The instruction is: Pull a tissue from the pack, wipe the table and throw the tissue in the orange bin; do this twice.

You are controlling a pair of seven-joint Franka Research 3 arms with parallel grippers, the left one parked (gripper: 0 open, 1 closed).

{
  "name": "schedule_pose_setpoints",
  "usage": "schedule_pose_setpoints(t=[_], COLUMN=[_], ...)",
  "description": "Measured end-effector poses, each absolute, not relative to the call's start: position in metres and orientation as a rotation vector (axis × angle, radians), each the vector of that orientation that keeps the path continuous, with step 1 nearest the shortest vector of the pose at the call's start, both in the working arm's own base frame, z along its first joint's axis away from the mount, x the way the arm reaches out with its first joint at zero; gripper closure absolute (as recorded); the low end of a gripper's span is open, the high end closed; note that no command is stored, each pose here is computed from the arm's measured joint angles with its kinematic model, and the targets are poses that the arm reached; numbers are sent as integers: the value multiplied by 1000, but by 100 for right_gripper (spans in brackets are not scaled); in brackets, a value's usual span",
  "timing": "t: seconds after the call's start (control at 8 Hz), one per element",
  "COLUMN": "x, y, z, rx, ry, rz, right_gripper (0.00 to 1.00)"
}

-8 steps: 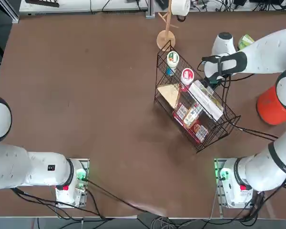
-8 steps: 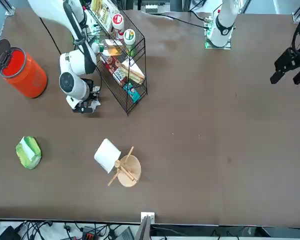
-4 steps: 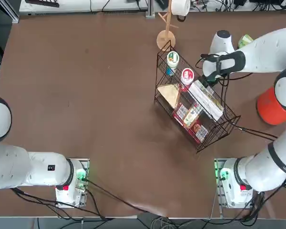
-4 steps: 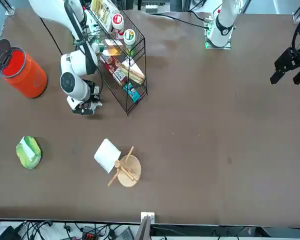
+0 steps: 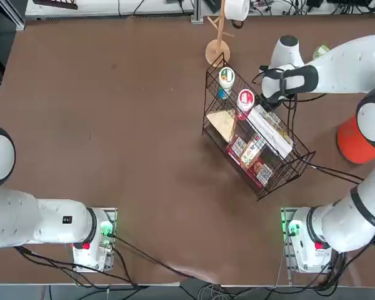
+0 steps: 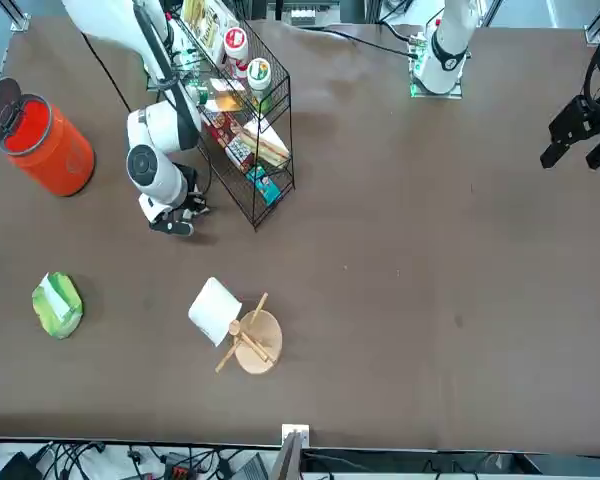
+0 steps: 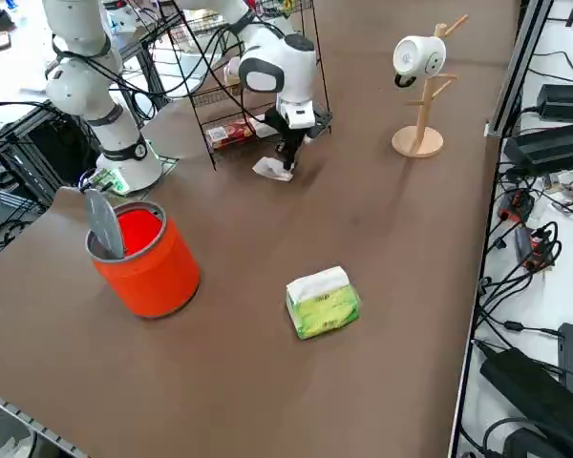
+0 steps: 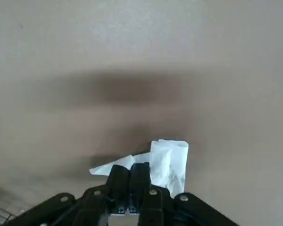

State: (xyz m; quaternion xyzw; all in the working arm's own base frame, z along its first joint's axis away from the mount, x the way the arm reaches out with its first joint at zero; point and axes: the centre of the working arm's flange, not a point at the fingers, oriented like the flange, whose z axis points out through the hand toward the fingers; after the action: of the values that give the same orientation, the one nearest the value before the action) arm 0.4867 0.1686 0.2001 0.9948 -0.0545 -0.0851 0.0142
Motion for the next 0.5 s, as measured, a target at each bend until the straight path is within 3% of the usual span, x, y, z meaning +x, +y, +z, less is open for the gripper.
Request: schedule_pose_setpoints(t=[0.5], x=[476], y=[164], z=[193], rx=[3056], ry=[-169], rz=[-379], right_gripper=[99])
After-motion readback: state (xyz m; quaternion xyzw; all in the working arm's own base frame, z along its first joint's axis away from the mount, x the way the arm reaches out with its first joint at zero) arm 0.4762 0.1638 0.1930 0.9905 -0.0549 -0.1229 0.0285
